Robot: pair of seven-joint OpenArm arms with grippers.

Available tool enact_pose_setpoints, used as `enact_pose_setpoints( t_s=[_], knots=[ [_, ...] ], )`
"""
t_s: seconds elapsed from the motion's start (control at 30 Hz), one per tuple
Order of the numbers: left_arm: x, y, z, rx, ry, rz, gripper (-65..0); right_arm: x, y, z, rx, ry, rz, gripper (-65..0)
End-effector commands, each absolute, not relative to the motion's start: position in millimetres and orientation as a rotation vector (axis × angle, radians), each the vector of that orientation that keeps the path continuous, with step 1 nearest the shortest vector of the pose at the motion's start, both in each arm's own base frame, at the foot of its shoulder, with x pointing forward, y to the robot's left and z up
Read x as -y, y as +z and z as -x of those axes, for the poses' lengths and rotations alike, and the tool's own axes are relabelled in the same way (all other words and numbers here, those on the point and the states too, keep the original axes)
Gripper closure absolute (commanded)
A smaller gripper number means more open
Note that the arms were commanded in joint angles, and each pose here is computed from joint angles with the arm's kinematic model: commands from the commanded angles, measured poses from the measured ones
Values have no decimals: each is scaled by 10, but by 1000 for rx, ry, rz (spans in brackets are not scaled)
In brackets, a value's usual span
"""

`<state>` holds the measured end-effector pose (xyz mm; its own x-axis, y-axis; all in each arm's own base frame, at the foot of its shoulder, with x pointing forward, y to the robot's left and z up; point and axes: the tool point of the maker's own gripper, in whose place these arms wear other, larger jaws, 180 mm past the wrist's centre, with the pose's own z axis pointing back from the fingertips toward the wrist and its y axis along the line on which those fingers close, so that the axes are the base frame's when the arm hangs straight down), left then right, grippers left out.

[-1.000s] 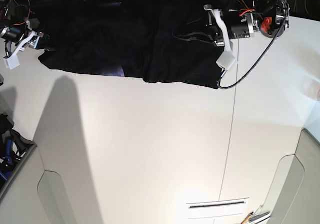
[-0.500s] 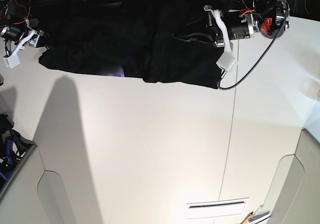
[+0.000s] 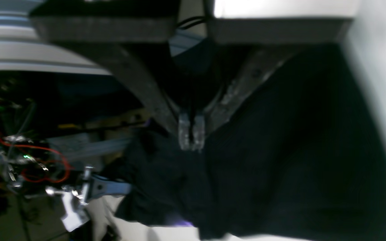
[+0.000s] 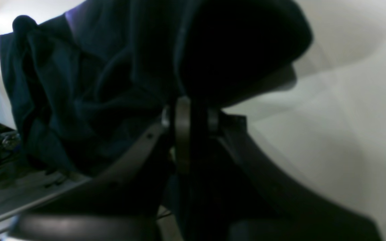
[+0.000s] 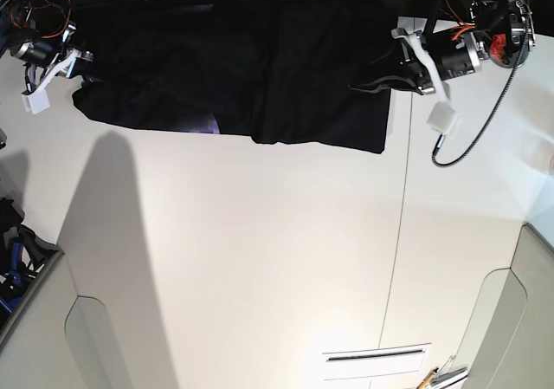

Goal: Fold the T-shirt properly
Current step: 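Grasp the folded shirt's side with the left gripper and fold it inward, then grasp the shirt's other side with the right gripper and fold it over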

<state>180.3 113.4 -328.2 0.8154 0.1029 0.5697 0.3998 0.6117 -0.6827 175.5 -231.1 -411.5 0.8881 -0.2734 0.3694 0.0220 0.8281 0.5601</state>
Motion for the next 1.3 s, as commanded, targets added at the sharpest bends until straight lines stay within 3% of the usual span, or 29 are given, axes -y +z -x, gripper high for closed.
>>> enact_pose_setpoints(
  t_s=[0.0, 0.17, 0.27, 0.4, 0.6, 0.87, 1.27],
  knots=[
    [-1214, -3164, -1868, 669, -189, 904, 0, 2334, -3989, -1863, 501, -143, -593, 0],
    [-1696, -3192, -1984, 738, -105, 733, 0, 2146, -3746, -1978, 545, -85, -688, 0],
    [-1971, -3383, -1978, 711, -63, 594, 0, 2010, -3591, -2019, 582, -33, -701, 0],
    [-2161, -3674, -1916, 654, 0, 524, 0, 1725, -3354, -2056, 657, 15, -761, 0],
    [-2270, -4011, -1751, 562, 87, 524, 0, 1046, -3148, -2029, 690, 107, -905, 0],
    [-2274, -4046, -1728, 552, 97, 528, 0, -184, -2957, -1902, 628, 294, -1168, 0],
    [-2270, -4043, -1730, 553, 98, 531, 0, -1154, -2947, -2080, 724, 582, -1060, 0]
  ],
)
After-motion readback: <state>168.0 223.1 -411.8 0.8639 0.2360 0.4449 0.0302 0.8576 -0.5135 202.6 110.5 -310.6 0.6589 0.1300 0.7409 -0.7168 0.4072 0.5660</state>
